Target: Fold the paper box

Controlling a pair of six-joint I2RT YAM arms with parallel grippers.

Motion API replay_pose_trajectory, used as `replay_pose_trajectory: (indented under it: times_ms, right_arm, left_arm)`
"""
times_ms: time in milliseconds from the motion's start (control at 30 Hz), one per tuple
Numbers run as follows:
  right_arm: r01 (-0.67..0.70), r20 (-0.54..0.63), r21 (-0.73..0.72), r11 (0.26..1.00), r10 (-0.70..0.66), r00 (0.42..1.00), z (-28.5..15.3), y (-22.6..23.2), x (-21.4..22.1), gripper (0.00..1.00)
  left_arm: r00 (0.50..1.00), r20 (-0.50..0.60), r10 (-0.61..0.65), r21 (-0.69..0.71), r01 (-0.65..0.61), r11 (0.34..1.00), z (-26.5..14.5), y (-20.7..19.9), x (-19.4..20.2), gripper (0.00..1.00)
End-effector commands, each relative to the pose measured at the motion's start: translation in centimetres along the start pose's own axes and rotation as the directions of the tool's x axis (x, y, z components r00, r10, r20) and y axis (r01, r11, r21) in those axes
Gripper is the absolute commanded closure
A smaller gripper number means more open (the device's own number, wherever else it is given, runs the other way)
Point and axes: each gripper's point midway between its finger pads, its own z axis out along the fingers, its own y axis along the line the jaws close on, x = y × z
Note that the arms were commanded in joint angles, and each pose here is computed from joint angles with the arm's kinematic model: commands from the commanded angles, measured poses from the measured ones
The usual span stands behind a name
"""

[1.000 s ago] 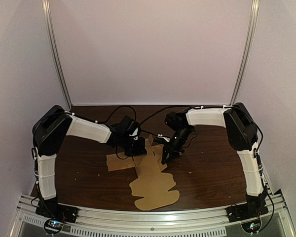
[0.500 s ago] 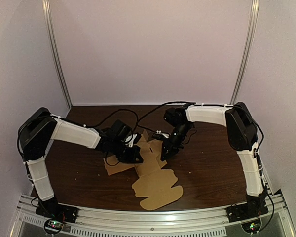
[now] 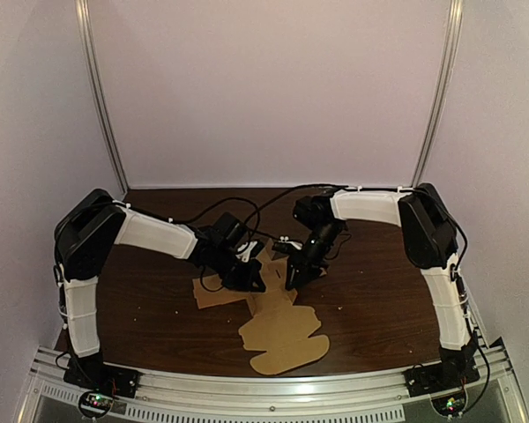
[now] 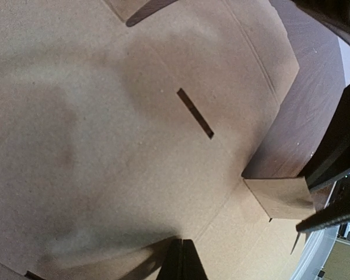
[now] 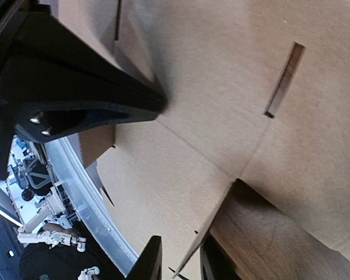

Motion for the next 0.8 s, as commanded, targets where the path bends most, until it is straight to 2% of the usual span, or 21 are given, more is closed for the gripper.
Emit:
replay_pose_trajectory:
  times_ms: [0, 133, 533, 633, 767]
  right_arm:
    - [-0.01, 0.017, -0.224, 0.975, 0.014, 1.0, 0.3, 3.2, -0.5, 0.73]
    - [-0.033, 0.016, -0.301, 0.953, 0.039, 0.999, 0.4, 4.3, -0.8, 0.64]
    - [-0.118, -0.045, -0.274, 0.955, 0.11, 0.993, 3.3, 1.5, -0.2, 0.56]
    - [-0.134, -0.059, -0.245, 0.96, 0.124, 0.991, 4.1, 0.6, 0.1, 0.55]
    - [-0.16, -0.076, -0.122, 0.98, 0.152, 0.985, 5.2, -2.2, 1.2, 0.51]
  left_arm:
    - [0.995, -0.079, -0.064, -0.094, 0.056, 0.994, 1.8, 3.3, 2.7, 1.0]
    - [0.994, -0.084, -0.071, -0.09, 0.064, 0.994, 1.9, 3.4, 3.0, 1.0]
    - [0.993, -0.083, -0.084, -0.086, 0.077, 0.993, 2.0, 3.5, 3.1, 1.0]
    - [0.993, -0.083, -0.084, -0.086, 0.076, 0.993, 1.9, 3.5, 3.1, 1.0]
    - [0.993, -0.08, -0.081, -0.082, 0.075, 0.994, 1.7, 3.3, 3.1, 1.0]
